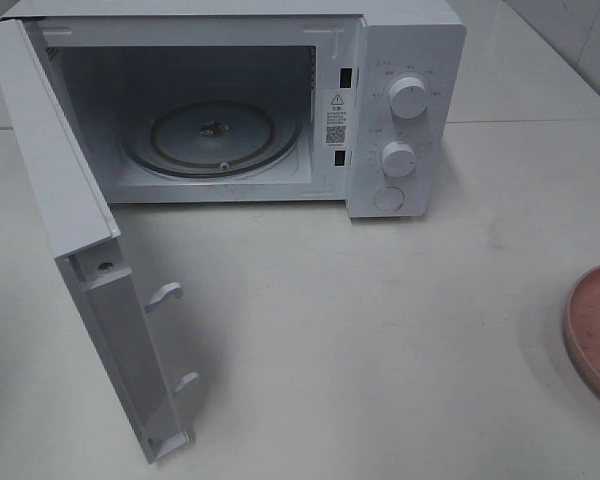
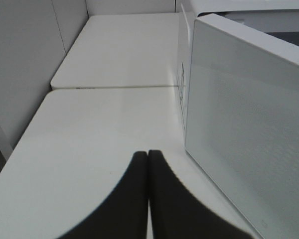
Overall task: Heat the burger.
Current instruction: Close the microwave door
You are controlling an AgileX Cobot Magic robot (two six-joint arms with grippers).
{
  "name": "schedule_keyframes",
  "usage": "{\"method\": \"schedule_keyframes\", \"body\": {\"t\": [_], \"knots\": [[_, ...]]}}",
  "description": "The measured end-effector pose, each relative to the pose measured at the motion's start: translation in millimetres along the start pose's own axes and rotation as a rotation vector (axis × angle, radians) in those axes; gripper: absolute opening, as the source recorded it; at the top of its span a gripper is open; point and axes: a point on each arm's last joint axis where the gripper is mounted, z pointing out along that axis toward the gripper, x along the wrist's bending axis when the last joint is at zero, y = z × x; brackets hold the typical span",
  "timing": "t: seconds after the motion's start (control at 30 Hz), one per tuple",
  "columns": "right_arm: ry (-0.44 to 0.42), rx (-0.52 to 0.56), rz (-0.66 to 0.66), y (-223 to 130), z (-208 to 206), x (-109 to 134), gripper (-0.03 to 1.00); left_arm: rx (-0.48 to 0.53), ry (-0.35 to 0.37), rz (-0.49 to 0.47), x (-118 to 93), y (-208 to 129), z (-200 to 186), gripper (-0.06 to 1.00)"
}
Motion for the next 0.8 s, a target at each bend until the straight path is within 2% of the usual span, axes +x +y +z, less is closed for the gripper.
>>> {"method": "schedule_keyframes", "body": {"t": [0.07, 0.17, 0.53, 0.8], "knots": [[0.000, 0.000, 0.000, 0, 0, 0, 0.76, -0.074, 0.017, 0.008, 1, -11, 11, 0.00], [0.000, 0.000, 0.000, 0, 0, 0, 0.76, -0.118, 0.029, 0.011, 2, -16, 20, 0.00], [0.000, 0.000, 0.000, 0, 0, 0, 0.76, -0.126, 0.044, 0.017, 4, -23, 49, 0.00], [0.000, 0.000, 0.000, 0, 0, 0, 0.76, -0.063, -0.058, 0.037, -14, -34, 70, 0.00]]}}
